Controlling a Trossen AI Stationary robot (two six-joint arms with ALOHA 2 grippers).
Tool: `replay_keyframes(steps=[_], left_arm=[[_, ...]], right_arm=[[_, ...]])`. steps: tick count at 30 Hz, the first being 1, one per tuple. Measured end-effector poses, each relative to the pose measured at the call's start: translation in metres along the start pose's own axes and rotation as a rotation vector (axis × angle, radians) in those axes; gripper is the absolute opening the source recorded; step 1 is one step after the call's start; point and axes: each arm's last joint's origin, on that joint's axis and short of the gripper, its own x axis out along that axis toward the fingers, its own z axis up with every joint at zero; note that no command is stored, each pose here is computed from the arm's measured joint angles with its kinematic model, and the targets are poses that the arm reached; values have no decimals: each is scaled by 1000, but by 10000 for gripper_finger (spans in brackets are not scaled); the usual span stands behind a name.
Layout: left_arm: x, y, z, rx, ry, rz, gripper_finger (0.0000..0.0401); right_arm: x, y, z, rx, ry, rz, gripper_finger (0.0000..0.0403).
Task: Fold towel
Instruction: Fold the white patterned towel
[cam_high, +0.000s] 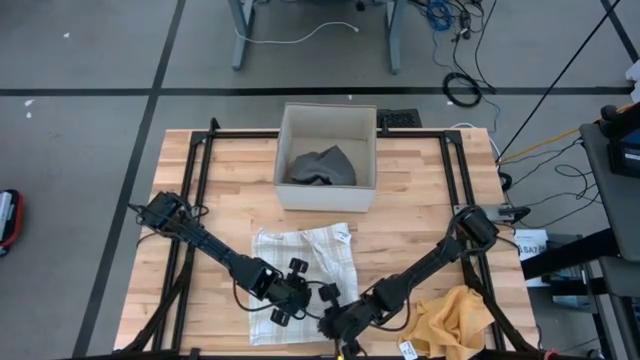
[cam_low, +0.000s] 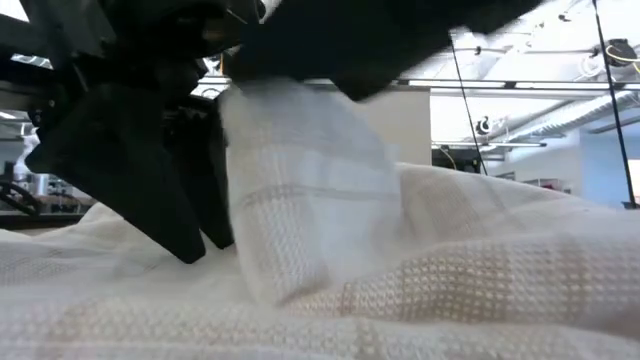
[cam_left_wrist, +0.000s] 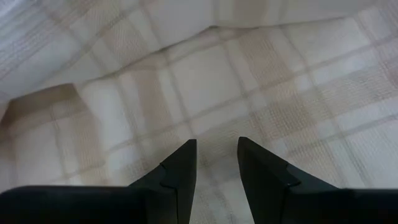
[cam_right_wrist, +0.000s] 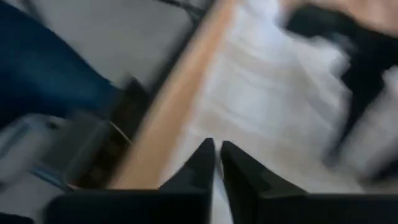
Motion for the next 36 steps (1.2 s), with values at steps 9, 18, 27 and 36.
replay_keyframes(steps=[9, 18, 27, 36], left_arm=[[1, 8, 1, -13, -7, 11, 124], [1, 5, 1, -14, -5, 8, 124], [1, 4, 2, -30, -13, 6, 124], [1, 4, 2, -29, -13, 7, 124]], right_arm=[[17, 15, 33, -227, -121, 117, 2], [10, 9, 25, -154, 180, 3, 58], [8, 5, 24, -148, 196, -111, 140], [7, 0, 16, -116, 278, -132, 103]])
